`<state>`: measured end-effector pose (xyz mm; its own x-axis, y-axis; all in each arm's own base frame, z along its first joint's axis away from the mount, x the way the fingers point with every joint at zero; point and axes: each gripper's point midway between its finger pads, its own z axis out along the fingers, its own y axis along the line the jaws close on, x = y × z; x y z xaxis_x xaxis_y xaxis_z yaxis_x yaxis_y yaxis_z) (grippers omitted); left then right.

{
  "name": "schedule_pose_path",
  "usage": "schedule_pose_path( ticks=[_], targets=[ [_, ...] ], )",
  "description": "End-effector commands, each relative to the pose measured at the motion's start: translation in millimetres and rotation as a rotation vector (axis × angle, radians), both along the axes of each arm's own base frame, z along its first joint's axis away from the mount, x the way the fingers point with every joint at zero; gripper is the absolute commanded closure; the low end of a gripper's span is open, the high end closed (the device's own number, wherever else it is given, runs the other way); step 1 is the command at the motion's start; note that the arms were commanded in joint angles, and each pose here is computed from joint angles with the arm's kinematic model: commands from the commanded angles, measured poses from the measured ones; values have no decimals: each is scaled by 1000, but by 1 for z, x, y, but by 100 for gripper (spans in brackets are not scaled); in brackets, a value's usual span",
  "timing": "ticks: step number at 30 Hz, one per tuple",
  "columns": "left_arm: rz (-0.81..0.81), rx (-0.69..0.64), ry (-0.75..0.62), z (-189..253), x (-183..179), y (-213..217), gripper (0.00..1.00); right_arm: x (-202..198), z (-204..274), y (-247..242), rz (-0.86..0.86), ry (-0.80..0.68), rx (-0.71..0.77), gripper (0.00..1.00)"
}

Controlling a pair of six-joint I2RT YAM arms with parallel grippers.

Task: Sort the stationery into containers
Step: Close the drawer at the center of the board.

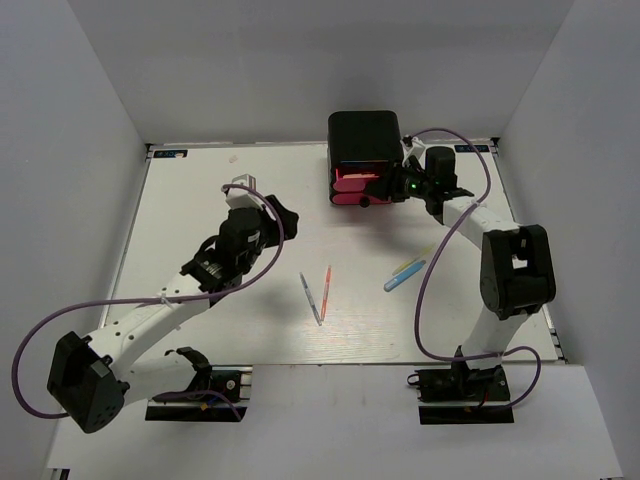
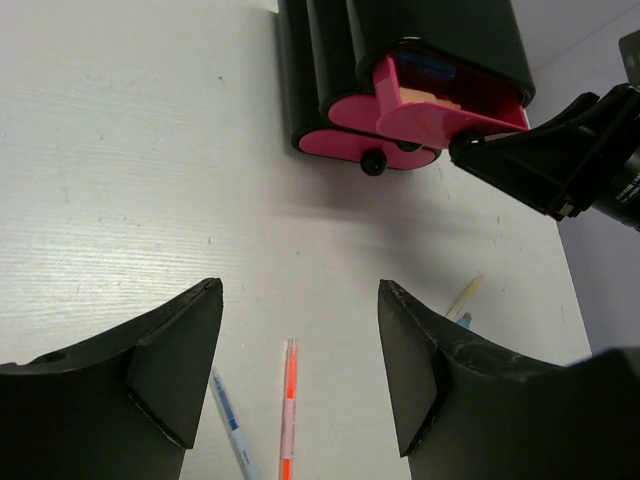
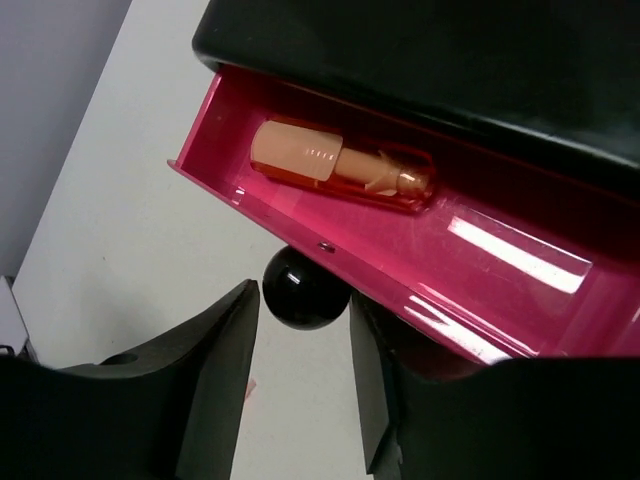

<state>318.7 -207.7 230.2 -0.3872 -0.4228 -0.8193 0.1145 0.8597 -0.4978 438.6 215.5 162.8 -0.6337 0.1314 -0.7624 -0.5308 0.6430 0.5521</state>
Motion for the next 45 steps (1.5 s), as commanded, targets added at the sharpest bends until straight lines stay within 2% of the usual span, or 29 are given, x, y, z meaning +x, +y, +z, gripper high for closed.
schedule_pose_path(
  ticks=[1,3,8,17,24,32,38,45],
  targets=[
    [39,-13,5,2,-6,10,27,16,18,0,-32,-34,21,54],
    [39,-7,12,0,-7,11,27,19,18,-1,-38,-42,17,60],
    [42,-11,22,-3,-9,12,27,27,28,0,-43,-68,26,67],
    [51,-3,27,-6,-11,16,27,53,38,2,-67,-95,26,67],
    [68,-4,17,-3,-13,22,27,67,28,2,-82,-94,5,67],
    [77,-1,15,-3,-13,23,27,65,22,1,-67,-93,-6,58],
    [80,-4,24,-7,-14,24,26,32,12,1,-25,-64,-5,51],
    [74,-8,36,-12,-14,21,26,11,-11,-5,-50,12,-4,50]
  ],
)
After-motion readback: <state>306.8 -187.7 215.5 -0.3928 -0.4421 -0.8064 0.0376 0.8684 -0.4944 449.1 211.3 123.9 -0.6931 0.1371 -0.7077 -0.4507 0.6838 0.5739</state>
